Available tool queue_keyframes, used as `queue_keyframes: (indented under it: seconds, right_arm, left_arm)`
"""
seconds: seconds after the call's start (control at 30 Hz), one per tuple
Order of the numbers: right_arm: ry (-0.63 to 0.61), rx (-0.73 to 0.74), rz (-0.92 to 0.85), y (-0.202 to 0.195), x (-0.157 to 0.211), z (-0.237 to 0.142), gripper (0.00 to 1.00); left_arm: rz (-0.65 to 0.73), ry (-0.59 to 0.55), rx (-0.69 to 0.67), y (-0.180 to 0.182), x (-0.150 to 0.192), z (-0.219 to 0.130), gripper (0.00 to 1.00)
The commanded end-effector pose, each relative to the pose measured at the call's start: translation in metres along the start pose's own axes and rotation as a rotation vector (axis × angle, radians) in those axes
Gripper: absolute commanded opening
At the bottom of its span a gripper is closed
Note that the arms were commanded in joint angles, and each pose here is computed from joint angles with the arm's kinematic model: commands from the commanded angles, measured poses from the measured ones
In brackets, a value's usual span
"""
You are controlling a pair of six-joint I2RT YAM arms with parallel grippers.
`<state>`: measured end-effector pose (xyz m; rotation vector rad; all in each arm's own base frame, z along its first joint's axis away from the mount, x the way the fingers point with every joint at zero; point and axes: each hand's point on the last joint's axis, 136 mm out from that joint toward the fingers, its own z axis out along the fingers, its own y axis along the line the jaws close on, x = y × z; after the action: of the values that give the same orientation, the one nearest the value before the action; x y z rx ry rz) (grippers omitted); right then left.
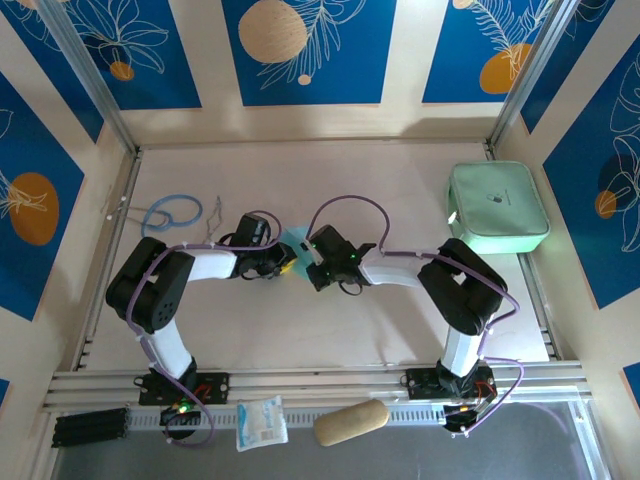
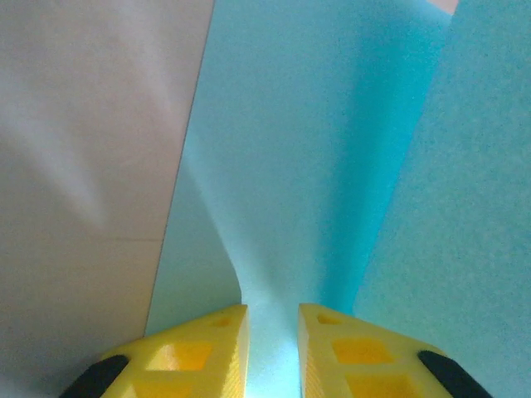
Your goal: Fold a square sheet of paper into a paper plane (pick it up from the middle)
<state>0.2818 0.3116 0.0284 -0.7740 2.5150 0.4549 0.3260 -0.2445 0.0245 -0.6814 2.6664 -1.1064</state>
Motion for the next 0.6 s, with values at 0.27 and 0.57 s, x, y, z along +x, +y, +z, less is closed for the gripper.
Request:
queue_keyframes:
  seconds: [0.27,0.57]
  right_arm:
    - [0.057,-0.181,0.082,0.010,-0.001,0.003,0.11]
    - [0.101,-0.256,0.143,0.006,0.002,0.005,0.11]
  left_arm:
    - [0.035,-0.013,-0.019,-0.004,0.003,-0.010,0.23]
    - [0.103,-0.007,0.113,-0.031,0.004,-0.014,0.25]
